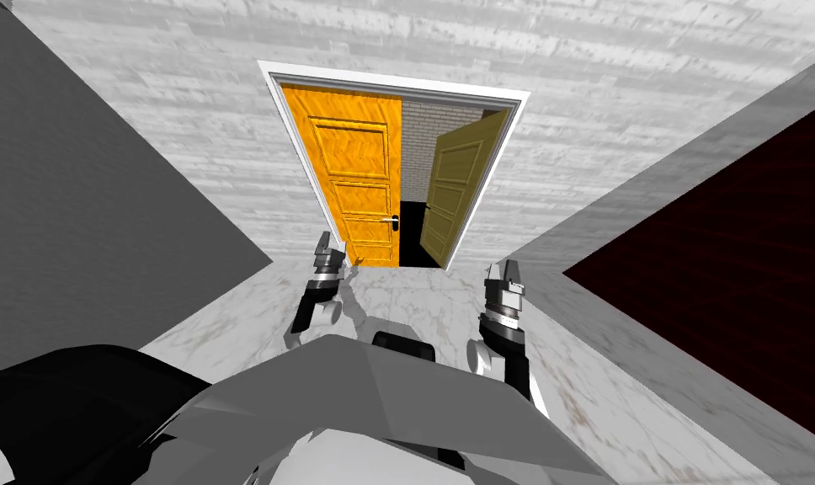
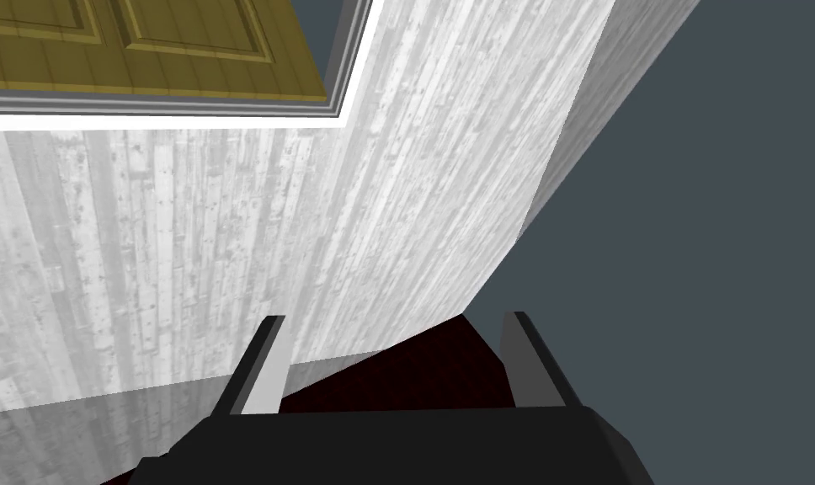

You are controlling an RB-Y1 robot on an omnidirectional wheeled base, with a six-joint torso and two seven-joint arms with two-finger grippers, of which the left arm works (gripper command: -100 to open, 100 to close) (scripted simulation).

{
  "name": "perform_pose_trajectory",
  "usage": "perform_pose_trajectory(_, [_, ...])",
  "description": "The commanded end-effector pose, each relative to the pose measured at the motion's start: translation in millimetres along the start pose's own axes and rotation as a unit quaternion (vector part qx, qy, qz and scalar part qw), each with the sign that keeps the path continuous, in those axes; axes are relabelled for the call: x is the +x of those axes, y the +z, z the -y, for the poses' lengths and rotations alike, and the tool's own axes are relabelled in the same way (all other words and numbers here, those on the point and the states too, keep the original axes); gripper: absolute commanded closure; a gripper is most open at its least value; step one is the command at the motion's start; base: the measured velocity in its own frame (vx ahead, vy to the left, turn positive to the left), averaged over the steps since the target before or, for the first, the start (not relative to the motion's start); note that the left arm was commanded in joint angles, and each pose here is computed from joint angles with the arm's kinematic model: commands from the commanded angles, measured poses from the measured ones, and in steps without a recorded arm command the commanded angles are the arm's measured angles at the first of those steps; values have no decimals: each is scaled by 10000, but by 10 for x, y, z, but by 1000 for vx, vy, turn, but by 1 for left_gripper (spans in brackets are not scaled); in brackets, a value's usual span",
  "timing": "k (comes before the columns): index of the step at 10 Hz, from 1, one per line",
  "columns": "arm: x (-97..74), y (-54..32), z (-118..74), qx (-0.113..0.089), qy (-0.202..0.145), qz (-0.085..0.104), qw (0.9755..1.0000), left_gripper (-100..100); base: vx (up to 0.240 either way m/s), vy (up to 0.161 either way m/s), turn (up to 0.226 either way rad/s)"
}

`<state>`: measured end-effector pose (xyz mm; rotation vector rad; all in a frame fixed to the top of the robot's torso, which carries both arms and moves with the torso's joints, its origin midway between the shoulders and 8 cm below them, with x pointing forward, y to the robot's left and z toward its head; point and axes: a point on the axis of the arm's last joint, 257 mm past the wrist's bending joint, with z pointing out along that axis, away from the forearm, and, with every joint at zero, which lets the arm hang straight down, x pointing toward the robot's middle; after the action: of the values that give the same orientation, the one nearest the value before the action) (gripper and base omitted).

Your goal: Push the door open

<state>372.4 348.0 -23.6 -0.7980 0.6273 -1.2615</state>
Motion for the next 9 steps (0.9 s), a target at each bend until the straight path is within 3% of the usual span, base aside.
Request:
perform_pose_trajectory(1, [-102,19,-44,-38,165,48,9998,-100,54,41,-204])
perform_pose_trajectory(5, [-408,70,-165,-134,583,211,9980,-100,56,43,-193])
perform_pose_trajectory(9, [-771,113,-272,-241,1004,439,9937,-100,58,55,-186])
